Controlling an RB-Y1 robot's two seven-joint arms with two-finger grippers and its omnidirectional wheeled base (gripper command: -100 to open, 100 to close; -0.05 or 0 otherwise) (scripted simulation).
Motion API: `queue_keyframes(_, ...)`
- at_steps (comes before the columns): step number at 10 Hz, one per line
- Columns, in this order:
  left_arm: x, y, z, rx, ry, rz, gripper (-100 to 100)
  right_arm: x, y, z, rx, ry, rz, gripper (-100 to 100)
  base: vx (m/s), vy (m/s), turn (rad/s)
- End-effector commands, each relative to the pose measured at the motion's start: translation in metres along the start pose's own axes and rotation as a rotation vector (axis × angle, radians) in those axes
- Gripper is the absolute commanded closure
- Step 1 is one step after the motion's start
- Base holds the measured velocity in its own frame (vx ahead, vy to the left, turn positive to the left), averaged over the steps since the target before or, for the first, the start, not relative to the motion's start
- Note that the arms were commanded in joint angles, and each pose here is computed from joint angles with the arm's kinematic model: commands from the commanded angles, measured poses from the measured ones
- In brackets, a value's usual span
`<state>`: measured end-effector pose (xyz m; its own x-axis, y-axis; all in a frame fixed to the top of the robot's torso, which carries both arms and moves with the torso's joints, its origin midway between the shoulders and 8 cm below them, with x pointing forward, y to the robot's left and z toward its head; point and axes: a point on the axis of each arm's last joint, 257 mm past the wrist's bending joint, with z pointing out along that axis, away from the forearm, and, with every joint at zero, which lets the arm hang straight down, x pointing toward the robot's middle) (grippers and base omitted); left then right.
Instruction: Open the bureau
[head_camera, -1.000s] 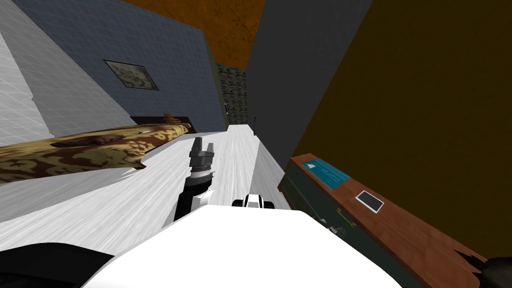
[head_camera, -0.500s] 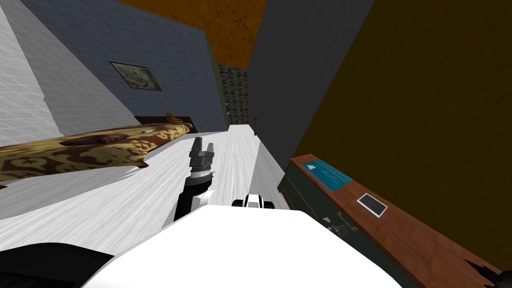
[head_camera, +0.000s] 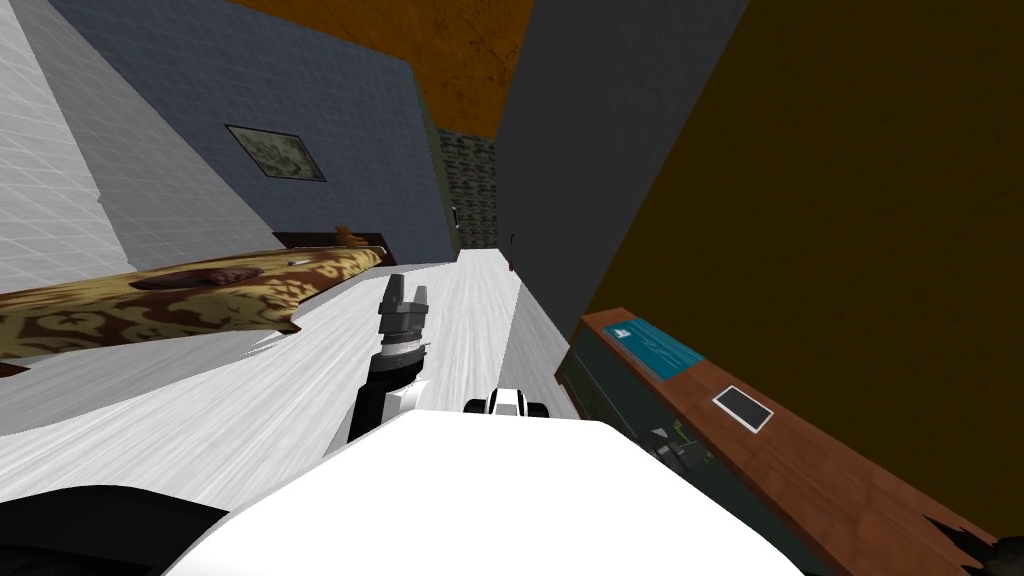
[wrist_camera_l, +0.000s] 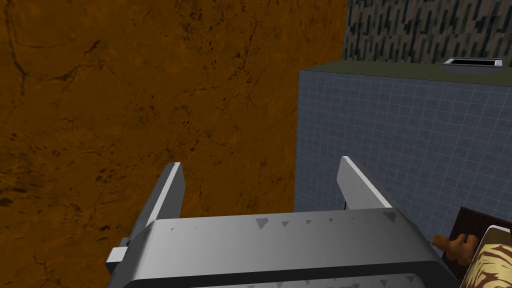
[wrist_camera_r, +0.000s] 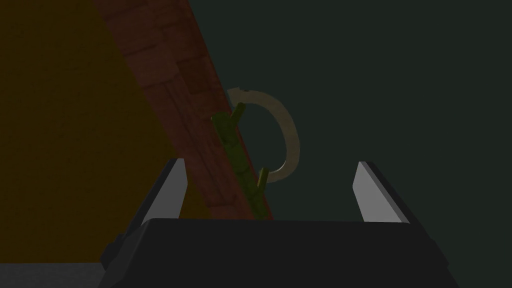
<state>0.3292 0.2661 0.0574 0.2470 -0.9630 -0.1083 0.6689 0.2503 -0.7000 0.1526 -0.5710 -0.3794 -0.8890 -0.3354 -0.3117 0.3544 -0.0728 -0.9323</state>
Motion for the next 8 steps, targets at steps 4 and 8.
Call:
queue_keyframes(4, 0.0, 0.0, 0.0, 0.0, 0.0, 0.0, 0, 0.004, 0.003, -0.022, -0.003, -0.002, -0.002, 100, 0.015, -0.004, -0.011)
queue_keyframes(8, 0.0, 0.0, 0.0, 0.0, 0.0, 0.0, 0, 0.021, 0.0, -0.03, -0.014, -0.022, -0.036, -100, 0.011, -0.011, 0.098)
